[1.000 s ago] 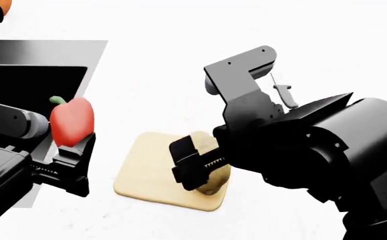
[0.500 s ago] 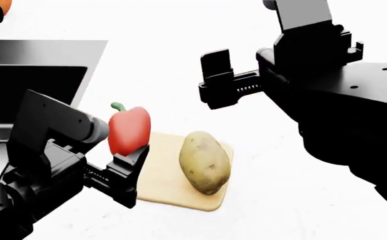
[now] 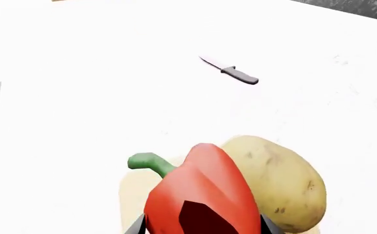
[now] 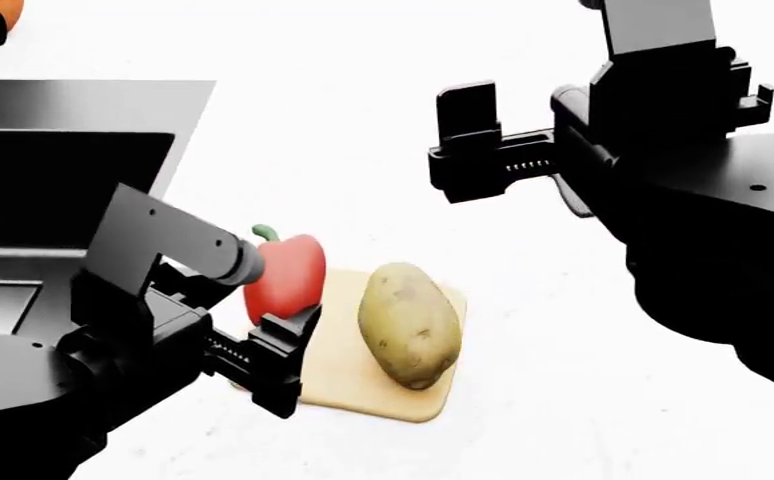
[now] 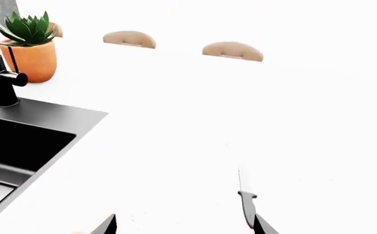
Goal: Pick the vegetables from the sink and place them on the cutting board.
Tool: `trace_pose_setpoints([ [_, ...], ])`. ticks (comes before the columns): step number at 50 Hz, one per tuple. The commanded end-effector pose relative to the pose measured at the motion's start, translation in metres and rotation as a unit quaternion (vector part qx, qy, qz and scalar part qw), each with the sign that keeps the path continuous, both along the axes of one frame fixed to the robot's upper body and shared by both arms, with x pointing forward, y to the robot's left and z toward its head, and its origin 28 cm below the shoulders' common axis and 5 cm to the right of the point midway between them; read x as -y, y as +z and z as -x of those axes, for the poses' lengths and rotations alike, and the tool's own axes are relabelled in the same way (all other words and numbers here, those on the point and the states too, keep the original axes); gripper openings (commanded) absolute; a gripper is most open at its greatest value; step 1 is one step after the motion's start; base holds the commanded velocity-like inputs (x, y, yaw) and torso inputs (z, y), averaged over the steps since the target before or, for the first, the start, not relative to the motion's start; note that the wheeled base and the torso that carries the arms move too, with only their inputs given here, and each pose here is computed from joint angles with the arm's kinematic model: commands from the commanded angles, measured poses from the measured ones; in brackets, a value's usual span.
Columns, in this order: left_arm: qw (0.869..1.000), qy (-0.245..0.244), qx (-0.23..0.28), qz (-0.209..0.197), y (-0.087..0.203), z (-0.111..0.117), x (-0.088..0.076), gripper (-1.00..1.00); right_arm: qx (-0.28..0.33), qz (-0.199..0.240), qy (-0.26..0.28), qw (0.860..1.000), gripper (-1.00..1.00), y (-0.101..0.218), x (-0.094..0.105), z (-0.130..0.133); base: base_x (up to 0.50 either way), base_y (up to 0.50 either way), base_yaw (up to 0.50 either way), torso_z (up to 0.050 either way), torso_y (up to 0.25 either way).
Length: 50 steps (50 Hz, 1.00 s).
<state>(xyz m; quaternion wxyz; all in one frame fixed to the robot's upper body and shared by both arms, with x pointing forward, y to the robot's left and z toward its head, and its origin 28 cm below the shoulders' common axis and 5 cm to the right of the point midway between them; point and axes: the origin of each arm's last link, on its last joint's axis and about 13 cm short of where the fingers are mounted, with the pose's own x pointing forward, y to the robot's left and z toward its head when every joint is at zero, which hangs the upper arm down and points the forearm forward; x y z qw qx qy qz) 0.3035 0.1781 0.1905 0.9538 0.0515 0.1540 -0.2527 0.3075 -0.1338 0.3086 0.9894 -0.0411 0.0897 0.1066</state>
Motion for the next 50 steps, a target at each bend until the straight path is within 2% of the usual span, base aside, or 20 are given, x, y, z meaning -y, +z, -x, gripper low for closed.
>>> trace_pose_setpoints([
  [1, 1.000, 0.001, -0.017, -0.010, -0.010, -0.002, 0.001, -1.00, -0.007, -0.002, -0.001, 1.000, 1.00, -0.005, 0.001, 0.000, 0.00, 0.00, 0.00, 0.000, 0.000],
  [17, 1.000, -0.002, -0.017, -0.020, -0.008, -0.001, 0.002, -1.00, -0.022, -0.003, 0.004, 1.000, 1.00, -0.013, 0.002, -0.001, 0.00, 0.00, 0.00, 0.001, 0.000],
  [18, 1.000, -0.001, -0.015, -0.019, -0.006, -0.001, 0.001, 1.00, -0.023, -0.003, 0.004, 1.000, 1.00, -0.013, 0.002, 0.000, 0.00, 0.00, 0.00, 0.000, 0.000],
  [27, 1.000, -0.007, -0.002, -0.012, 0.004, 0.005, 0.002, 1.00, -0.029, -0.002, 0.006, 1.000, 1.00, -0.017, 0.001, 0.000, 0.00, 0.00, 0.00, 0.000, 0.000],
  [34, 1.000, -0.008, 0.005, 0.001, 0.011, 0.014, -0.004, 1.00, -0.033, -0.004, 0.005, 0.999, 1.00, -0.022, 0.002, 0.000, 0.00, 0.00, 0.00, 0.000, 0.000],
  [42, 0.999, 0.028, 0.037, 0.015, 0.037, 0.017, -0.024, 1.00, -0.032, -0.008, 0.001, 0.999, 1.00, -0.023, 0.004, 0.001, 0.00, 0.00, 0.00, 0.000, 0.000],
  [44, 0.997, 0.048, 0.055, 0.014, 0.054, 0.014, -0.035, 1.00, -0.021, -0.010, -0.004, 1.000, 1.00, -0.020, 0.006, 0.001, 0.00, 0.00, 0.00, 0.000, 0.000],
  [46, 0.996, 0.064, 0.056, 0.038, 0.067, 0.011, -0.044, 1.00, -0.003, -0.021, 0.004, 1.000, 1.00, -0.017, 0.007, 0.002, 0.00, 0.00, 0.00, 0.000, 0.000],
  [49, 0.994, 0.083, 0.062, 0.042, 0.076, 0.009, -0.053, 1.00, 0.006, -0.019, 0.005, 1.000, 1.00, -0.018, 0.008, 0.003, 0.00, 0.00, 0.00, 0.000, 0.000],
  [50, 0.993, 0.085, 0.062, 0.046, 0.080, 0.010, -0.057, 1.00, 0.009, -0.041, -0.003, 0.999, 1.00, -0.019, 0.009, 0.002, 0.00, 0.00, 0.00, 0.000, 0.000],
])
